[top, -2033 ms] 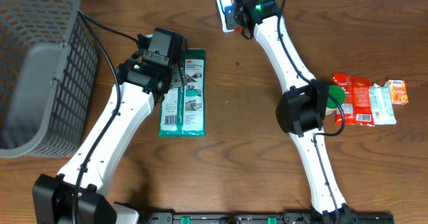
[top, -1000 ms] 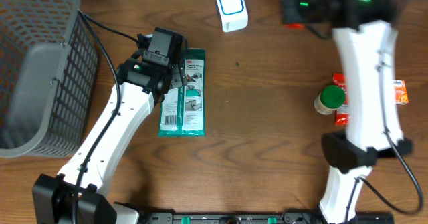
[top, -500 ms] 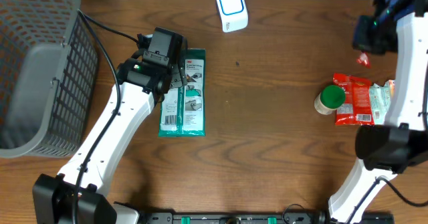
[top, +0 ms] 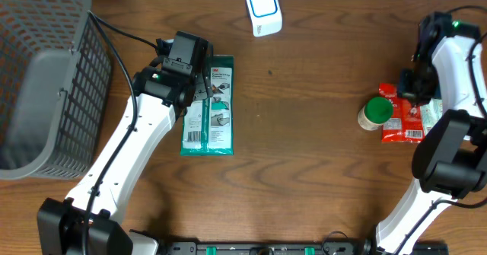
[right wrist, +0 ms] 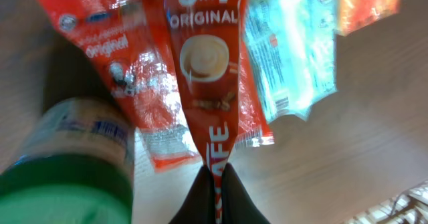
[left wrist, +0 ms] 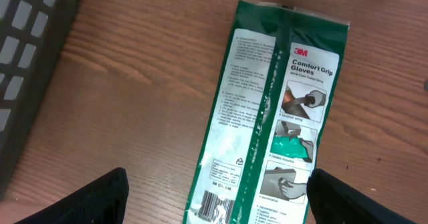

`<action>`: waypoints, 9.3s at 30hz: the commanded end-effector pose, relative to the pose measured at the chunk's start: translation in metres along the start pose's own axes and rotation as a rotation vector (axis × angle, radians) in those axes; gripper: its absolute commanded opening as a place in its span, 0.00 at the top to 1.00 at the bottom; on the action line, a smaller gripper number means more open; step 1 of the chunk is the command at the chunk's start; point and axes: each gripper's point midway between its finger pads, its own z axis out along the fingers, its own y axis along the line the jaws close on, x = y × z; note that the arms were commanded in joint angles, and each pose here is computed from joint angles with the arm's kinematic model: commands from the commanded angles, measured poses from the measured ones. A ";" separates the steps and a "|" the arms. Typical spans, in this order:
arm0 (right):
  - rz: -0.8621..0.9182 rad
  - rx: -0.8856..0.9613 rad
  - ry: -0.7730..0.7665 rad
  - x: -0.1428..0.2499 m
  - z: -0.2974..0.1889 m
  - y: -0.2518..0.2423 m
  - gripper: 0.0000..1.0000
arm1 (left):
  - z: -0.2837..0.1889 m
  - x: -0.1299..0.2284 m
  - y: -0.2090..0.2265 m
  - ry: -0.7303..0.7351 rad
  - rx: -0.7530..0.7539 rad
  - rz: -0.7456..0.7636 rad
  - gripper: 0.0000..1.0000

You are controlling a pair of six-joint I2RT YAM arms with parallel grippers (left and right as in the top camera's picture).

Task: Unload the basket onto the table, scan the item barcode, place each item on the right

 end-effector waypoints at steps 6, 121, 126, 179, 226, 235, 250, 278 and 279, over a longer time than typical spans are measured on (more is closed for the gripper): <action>-0.127 0.039 -0.007 0.001 0.030 0.001 0.74 | -0.003 -0.003 0.005 -0.014 -0.013 -0.001 0.15; -0.532 -0.768 -0.028 0.110 -0.033 0.330 0.22 | 0.173 0.091 -0.011 0.499 0.275 0.062 0.93; -0.525 -0.871 0.044 0.123 -0.040 0.334 0.24 | 0.161 0.109 -0.015 0.587 0.311 0.049 0.93; -0.614 -1.184 0.029 0.169 -0.030 0.384 0.62 | 0.144 0.147 -0.066 0.622 0.345 0.221 0.93; -0.638 -1.241 -0.009 0.163 -0.025 0.375 0.99 | 0.071 0.068 -0.053 0.311 0.308 0.222 0.87; -0.628 -1.262 -0.025 0.154 -0.034 0.360 0.99 | 0.025 0.036 -0.013 0.173 0.213 0.171 0.78; -0.687 -1.248 -0.067 0.155 -0.035 0.358 0.99 | 0.026 0.008 0.059 0.138 0.127 -0.018 0.42; -0.692 -0.989 -0.330 0.166 -0.131 0.289 0.99 | 0.026 0.012 0.065 0.158 0.117 -0.027 0.19; -0.684 -0.952 -0.341 0.165 -0.135 0.282 0.99 | 0.026 0.012 0.065 0.158 0.117 -0.027 0.19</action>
